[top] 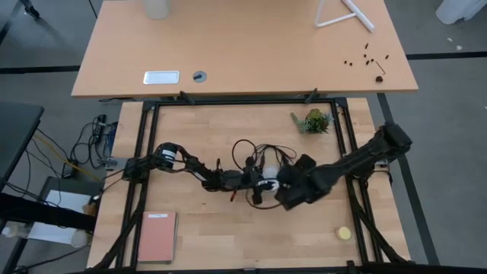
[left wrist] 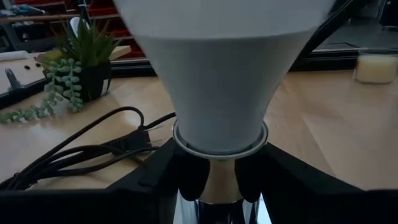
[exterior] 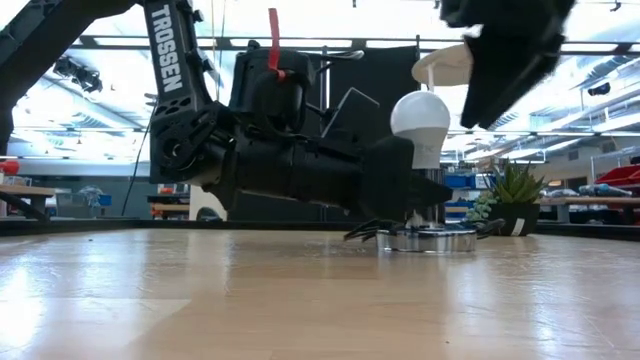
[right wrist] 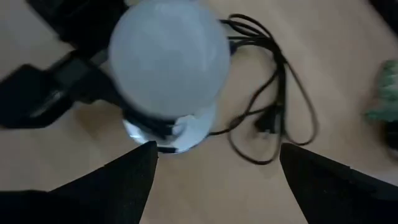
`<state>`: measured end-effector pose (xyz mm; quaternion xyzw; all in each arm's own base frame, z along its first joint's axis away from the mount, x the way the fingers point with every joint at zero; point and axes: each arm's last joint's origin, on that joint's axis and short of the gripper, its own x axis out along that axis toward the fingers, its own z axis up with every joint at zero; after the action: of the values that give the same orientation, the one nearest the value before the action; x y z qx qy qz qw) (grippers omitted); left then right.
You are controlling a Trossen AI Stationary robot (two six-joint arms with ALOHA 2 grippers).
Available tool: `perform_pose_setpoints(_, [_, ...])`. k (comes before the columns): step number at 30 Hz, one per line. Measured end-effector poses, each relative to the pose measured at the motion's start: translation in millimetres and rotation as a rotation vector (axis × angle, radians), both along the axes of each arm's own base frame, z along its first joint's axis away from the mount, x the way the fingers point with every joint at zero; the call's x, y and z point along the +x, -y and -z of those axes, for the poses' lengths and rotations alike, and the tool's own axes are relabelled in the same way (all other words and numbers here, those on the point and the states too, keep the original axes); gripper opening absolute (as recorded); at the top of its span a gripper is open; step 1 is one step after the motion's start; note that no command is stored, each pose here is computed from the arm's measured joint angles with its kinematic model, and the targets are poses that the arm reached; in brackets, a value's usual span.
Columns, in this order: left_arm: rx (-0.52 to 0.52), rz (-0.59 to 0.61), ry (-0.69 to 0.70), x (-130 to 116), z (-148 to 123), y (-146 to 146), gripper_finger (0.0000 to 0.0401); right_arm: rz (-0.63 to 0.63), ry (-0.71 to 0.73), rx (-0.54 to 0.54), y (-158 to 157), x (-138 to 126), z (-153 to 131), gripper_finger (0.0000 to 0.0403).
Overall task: Screw lightbulb
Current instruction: Remove the lightbulb from the silver lamp
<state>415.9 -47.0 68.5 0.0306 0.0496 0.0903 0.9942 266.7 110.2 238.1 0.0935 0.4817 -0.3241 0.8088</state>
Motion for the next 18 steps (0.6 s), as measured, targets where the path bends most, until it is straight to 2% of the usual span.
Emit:
perform_pose_setpoints(5, [-0.037,-0.007,0.005,0.0,0.2,-0.3,0.0184,-0.042,0.203,0.071,-0.6,-30.4,27.7,0.0347])
perform_pose_setpoints(8, [-0.059,-0.015,0.006,0.0,0.5,-1.4,0.0184,-0.137,0.341,0.076,-3.8,-38.5,50.0,0.0347])
perform_pose_setpoints(13, [-0.04,-0.013,-0.001,0.1,0.7,-1.6,0.0184,-0.17,0.458,-0.048,6.6,-49.5,84.7,0.0347])
perform_pose_setpoints(18, [-0.08,-0.022,0.006,0.6,0.7,-5.9,0.0184,-0.206,0.559,-0.113,13.2,-52.3,94.9,0.0347])
